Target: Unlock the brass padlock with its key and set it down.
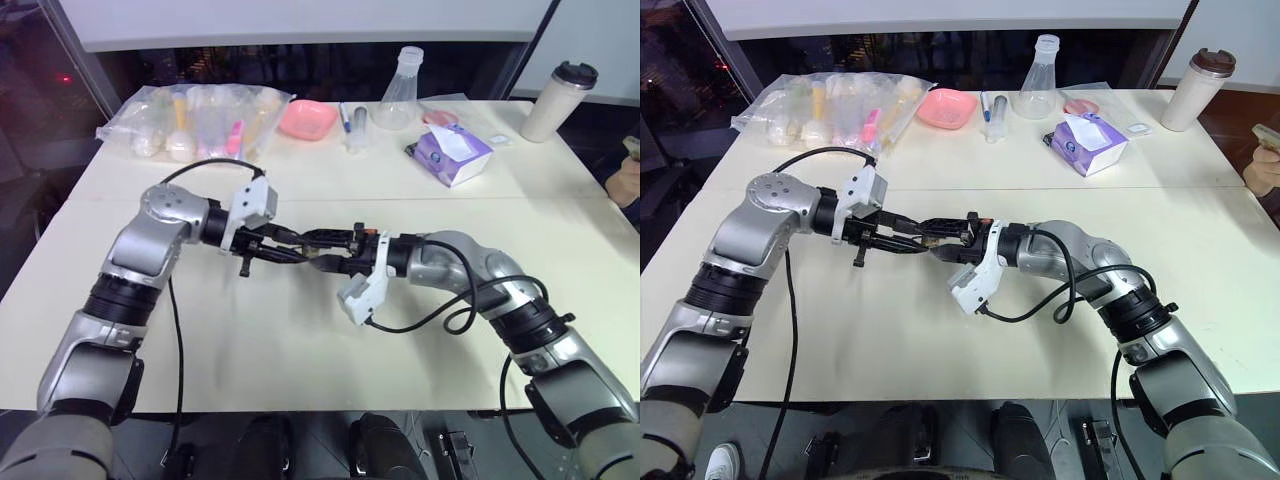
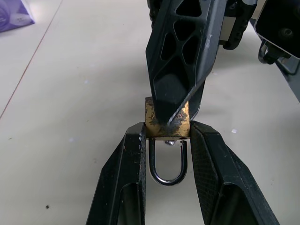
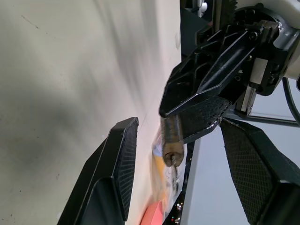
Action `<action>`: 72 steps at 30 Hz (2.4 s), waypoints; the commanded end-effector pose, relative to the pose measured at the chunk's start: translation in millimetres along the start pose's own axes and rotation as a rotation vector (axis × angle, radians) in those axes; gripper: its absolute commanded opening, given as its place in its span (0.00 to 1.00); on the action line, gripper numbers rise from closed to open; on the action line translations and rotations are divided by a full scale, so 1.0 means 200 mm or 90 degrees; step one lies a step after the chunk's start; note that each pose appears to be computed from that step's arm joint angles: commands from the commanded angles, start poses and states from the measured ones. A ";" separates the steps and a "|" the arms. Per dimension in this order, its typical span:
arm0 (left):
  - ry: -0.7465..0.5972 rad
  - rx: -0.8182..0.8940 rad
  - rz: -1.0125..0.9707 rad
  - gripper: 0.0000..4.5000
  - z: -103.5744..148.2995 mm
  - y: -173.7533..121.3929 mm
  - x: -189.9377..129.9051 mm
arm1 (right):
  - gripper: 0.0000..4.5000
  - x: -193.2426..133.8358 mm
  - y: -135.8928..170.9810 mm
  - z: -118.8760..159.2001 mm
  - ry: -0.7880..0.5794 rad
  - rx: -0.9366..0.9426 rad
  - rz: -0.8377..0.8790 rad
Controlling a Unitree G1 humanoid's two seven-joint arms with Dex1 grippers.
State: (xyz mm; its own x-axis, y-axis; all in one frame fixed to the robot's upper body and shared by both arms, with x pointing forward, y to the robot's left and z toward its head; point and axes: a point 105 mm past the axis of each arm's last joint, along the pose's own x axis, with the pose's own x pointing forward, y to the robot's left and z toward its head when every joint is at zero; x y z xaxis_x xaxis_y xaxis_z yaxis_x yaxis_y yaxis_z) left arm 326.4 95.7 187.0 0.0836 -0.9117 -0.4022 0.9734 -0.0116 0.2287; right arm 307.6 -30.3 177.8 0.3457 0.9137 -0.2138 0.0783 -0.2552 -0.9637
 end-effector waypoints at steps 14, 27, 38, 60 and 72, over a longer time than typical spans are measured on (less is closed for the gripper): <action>-0.005 0.025 -0.010 0.17 0.06 -0.01 -0.04 | 0.01 0.00 -0.07 0.00 -0.002 -0.006 -0.028; -0.001 0.004 0.025 1.00 0.06 0.00 -0.14 | 0.00 -0.01 -0.07 -0.03 0.013 -0.001 -0.029; -0.042 -0.015 0.078 0.60 0.10 0.02 -0.21 | 0.00 -0.01 -0.07 -0.03 0.015 0.003 -0.032; -0.006 -0.035 0.049 0.00 -0.07 0.01 -0.07 | 0.00 0.00 -0.09 -0.02 0.013 0.005 -0.036; -0.017 -0.026 0.116 0.00 -0.09 0.10 -0.07 | 0.00 0.00 -0.09 -0.01 0.010 0.010 -0.039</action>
State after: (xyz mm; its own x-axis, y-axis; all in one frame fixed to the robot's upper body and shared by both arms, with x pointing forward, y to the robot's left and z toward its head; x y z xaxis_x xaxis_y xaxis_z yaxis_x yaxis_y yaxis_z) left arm 345.5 115.3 165.0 0.2277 -0.9001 -0.3714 0.9654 0.1590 0.2066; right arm 314.2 -30.9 176.5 0.3757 0.9020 -0.2126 0.0321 -0.2419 -0.9698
